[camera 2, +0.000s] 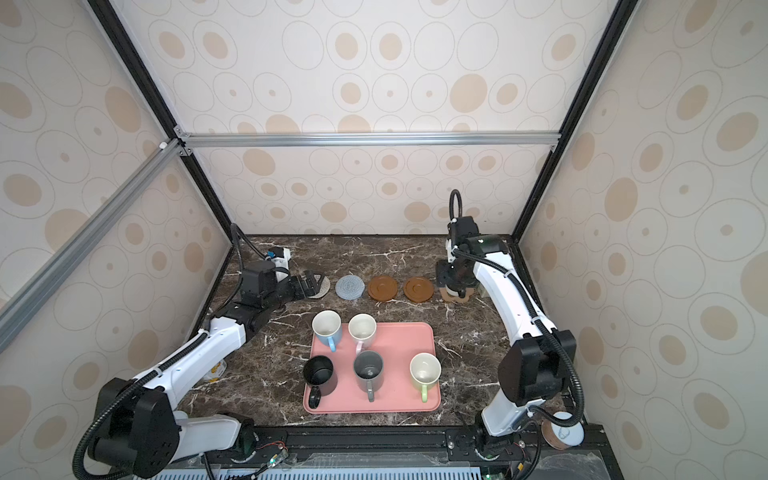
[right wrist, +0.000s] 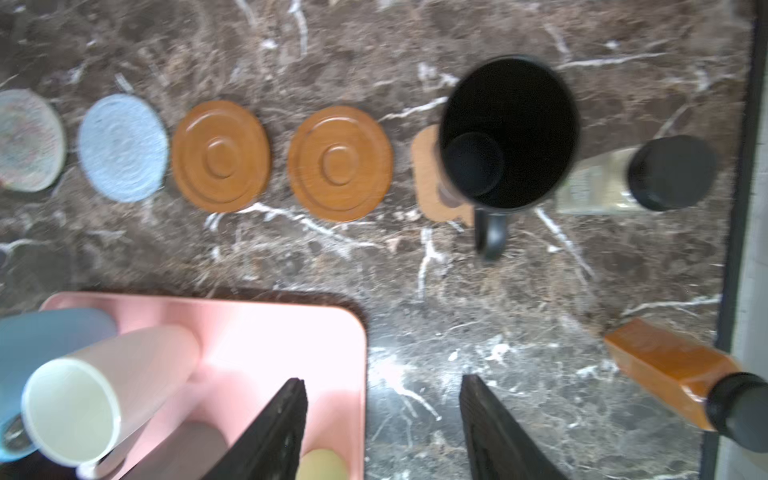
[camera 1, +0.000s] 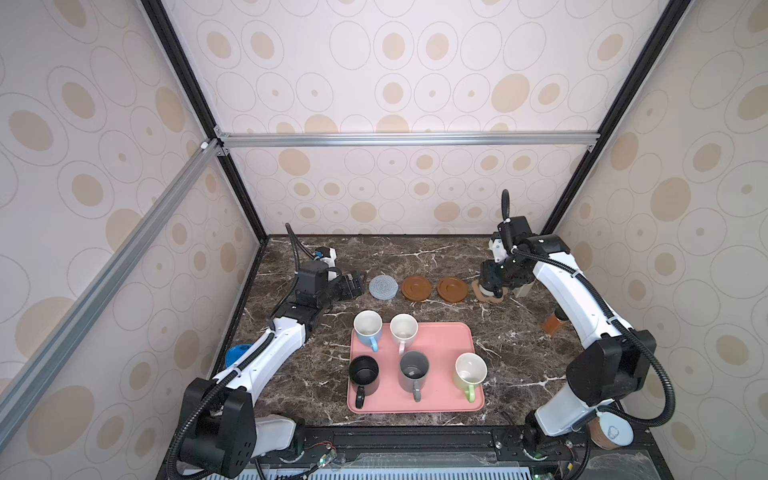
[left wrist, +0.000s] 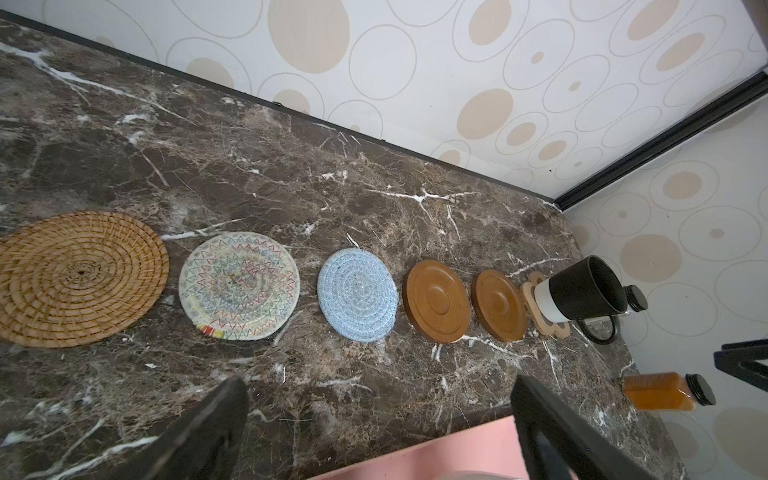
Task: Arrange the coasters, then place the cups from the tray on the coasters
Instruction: 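Open the right gripper and lift it off the black mug, then swing the right gripper back over the white mug on the pink tray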
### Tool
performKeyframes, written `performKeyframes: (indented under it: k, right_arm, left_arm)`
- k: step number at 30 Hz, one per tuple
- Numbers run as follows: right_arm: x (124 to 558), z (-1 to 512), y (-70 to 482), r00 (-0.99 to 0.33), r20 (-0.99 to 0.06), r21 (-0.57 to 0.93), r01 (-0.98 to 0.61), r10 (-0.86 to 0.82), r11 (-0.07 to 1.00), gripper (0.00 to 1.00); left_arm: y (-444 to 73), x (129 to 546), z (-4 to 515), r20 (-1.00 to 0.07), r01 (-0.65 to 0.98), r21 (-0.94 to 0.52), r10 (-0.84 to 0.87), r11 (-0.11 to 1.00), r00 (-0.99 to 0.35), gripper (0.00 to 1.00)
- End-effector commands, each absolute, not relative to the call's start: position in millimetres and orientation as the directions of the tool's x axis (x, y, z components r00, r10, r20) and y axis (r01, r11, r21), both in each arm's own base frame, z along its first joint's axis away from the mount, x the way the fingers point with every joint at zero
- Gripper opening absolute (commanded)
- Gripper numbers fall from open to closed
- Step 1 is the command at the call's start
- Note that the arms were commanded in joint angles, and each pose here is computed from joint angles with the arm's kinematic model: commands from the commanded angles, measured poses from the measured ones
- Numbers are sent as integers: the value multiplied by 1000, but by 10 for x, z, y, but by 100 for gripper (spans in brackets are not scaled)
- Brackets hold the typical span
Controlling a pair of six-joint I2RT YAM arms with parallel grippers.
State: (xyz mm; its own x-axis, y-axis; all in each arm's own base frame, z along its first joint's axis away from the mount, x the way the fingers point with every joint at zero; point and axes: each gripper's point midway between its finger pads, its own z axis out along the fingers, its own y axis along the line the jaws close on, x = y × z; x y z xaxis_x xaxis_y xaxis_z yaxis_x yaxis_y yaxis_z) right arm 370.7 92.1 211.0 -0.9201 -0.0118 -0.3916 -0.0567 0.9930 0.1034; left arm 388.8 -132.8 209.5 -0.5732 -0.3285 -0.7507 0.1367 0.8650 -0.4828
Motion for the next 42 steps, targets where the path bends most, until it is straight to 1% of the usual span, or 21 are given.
performKeyframes:
  k: [1,11,19,34,42]
  right_arm:
    - [3527,2180,1246,-927,-374,140,-87,-29,986,63]
    - [3163,2018,2088,-931,-320,143,-231,-176,962,64]
    - [2848,1814,2544,-935,-263,172,-290,-240,942,65]
    - [2623,1546,2801,-934,-192,150,-330,-300,932,66]
    - [2535,1437,2973,-933,-166,173,-346,-319,922,67]
  left_arm:
    - [-1304,3924,2184,-757,129,-492,-350,861,-553,100]
    - [-1308,3937,2125,-743,115,-504,-362,856,-563,100]
    - [-1315,3949,2101,-733,106,-518,-377,849,-567,100]
    - [-1321,3955,2073,-724,98,-528,-386,844,-572,100]
    - [-1319,3958,2058,-722,95,-529,-389,843,-572,100]
